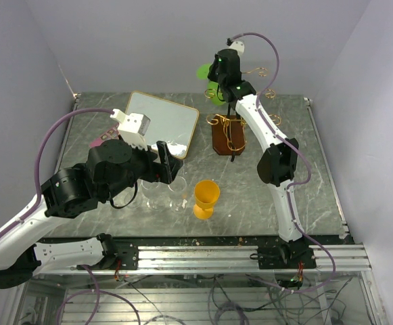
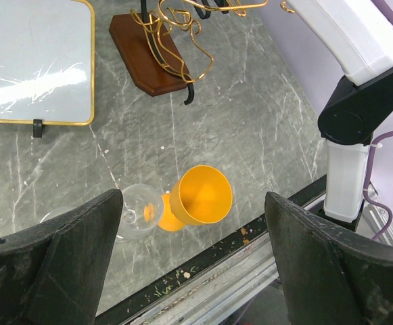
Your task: Take the wine glass off the wine glass rack
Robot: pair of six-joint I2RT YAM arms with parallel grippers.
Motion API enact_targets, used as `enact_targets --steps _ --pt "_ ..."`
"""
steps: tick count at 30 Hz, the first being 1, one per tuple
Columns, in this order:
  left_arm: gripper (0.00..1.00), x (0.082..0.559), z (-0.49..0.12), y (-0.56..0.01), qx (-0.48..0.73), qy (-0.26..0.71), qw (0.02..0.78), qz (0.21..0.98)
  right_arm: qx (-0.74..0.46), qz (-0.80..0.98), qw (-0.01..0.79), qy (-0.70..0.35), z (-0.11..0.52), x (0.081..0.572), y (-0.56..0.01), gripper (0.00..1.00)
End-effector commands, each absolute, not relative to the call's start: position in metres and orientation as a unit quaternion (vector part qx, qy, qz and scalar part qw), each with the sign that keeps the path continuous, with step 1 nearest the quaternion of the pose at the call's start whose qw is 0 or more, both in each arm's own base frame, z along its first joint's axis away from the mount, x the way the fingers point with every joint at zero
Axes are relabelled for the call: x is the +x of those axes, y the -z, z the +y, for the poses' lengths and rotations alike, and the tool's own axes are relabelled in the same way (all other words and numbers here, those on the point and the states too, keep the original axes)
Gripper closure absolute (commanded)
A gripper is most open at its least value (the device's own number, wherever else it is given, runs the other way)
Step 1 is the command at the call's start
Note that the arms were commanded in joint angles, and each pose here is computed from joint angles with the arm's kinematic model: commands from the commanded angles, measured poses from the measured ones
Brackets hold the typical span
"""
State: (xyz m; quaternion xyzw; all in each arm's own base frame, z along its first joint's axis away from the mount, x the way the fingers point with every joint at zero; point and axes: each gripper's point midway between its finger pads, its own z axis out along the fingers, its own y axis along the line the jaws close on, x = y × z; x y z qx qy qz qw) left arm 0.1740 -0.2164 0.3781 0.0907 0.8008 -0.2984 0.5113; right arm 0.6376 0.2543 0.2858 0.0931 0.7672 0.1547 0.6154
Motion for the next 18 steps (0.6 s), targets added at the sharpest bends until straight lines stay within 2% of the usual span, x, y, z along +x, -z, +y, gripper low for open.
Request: enact_targets --steps 1,11,18 --pt "0.04 0.175 -0.215 -0.382 0.082 0.301 0.515 0.799 0.109 0.756 0.622 -0.173 0.248 0.635 -0.305 1.00" --pt "0.04 0.175 -0.214 -0.382 0.080 0.301 0.516 0.798 0.166 0.735 0.602 -0.264 0.246 0.640 -0.312 1.00" --pt "0.04 0.175 -0.211 -0.382 0.078 0.300 0.517 0.798 0.184 0.724 0.601 -0.285 0.240 0.646 -0.315 1.00"
